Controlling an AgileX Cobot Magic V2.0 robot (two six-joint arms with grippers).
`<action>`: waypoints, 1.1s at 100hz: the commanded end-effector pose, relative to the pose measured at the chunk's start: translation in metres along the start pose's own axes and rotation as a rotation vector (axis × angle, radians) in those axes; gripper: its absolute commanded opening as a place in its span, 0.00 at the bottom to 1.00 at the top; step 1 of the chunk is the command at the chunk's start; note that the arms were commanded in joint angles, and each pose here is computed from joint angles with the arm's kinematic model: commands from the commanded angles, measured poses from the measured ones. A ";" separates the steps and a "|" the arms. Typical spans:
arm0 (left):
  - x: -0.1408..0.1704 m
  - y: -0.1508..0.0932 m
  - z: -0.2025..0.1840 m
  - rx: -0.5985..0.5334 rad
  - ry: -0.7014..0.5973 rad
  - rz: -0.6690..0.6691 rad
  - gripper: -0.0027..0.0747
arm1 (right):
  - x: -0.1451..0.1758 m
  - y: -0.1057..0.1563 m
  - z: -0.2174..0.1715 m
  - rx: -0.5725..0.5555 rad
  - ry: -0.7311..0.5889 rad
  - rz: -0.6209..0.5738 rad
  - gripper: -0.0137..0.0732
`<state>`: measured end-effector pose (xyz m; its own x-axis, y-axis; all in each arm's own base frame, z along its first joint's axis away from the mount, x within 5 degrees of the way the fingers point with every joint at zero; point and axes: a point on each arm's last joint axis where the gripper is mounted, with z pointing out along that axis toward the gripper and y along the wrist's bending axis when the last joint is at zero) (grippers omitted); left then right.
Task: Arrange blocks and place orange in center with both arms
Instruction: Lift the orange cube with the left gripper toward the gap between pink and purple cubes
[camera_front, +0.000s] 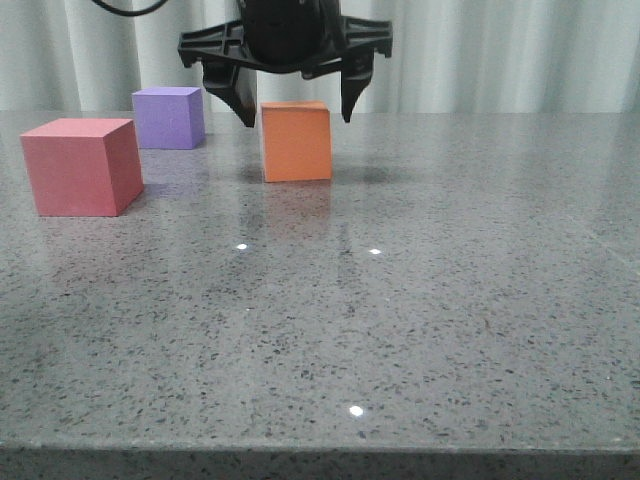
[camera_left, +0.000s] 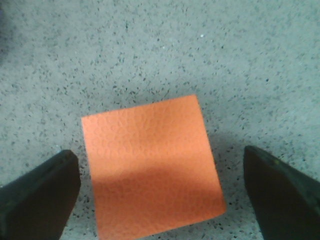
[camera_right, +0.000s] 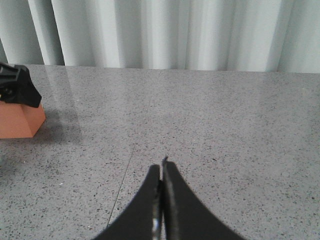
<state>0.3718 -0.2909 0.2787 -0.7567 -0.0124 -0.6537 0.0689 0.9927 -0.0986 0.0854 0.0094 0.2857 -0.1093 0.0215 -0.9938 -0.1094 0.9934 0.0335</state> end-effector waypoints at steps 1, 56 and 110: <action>-0.019 -0.003 -0.027 0.054 -0.096 -0.017 0.83 | -0.015 0.002 0.000 -0.015 -0.083 -0.020 0.08; -0.024 0.001 -0.044 0.063 -0.099 0.045 0.46 | -0.015 0.002 0.000 -0.015 -0.083 -0.020 0.08; -0.057 0.086 -0.117 0.112 -0.214 0.127 0.46 | -0.015 0.002 0.000 -0.015 -0.083 -0.020 0.08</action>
<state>0.3523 -0.2143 0.3658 -0.6687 0.1138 -0.7348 0.2124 0.9763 -0.0420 0.0854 0.0094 0.2857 -0.1093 0.0215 -0.9938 -0.1094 0.9934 0.0335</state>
